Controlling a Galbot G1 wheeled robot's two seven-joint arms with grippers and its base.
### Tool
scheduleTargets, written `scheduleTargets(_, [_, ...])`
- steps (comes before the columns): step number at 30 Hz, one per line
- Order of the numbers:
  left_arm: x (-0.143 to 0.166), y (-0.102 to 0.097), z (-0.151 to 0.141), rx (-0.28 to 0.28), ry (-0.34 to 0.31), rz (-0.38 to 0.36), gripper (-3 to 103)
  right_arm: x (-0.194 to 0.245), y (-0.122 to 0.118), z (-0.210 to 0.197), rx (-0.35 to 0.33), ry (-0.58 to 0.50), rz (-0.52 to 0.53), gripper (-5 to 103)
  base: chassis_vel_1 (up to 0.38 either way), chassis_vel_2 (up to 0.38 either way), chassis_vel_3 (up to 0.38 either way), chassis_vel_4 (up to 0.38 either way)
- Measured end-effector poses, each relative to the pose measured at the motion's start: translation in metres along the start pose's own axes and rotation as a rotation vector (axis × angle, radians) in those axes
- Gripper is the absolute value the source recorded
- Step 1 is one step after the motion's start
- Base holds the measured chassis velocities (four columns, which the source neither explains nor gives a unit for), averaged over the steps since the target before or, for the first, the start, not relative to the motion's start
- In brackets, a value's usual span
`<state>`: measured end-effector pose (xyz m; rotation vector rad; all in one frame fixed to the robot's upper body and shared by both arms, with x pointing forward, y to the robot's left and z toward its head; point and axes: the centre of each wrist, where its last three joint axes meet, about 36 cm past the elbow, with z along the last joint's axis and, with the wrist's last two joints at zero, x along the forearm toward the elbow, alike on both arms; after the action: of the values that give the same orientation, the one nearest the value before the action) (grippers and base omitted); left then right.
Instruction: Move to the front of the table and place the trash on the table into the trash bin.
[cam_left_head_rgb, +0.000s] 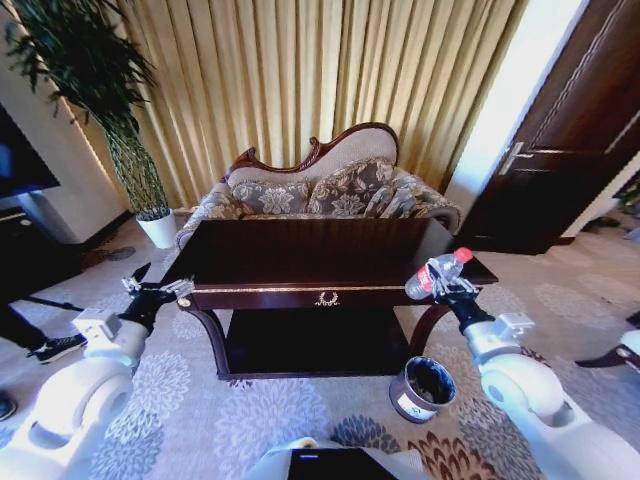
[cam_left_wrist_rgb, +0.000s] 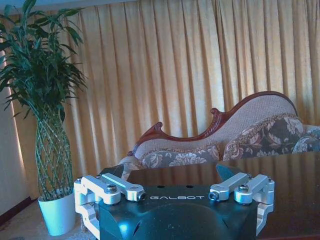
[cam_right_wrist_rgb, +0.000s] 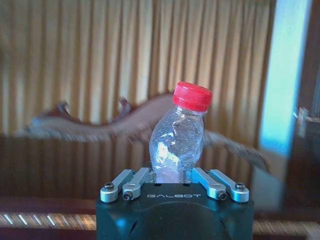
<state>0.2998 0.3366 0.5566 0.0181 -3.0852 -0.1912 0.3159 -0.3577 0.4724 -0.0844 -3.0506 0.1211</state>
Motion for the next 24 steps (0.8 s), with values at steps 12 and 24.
scheduleTargets(12, [0.002,0.000,0.000,0.017,-0.007,-0.018,100,-0.029,-0.064,0.135,0.028,0.309,0.223,24,0.000,0.000,0.000,0.000])
scheduleTargets(24, [0.006,0.003,-0.002,0.013,-0.012,-0.030,100,-0.055,-0.114,0.267,0.109,0.527,0.416,22,0.000,0.000,0.000,0.000])
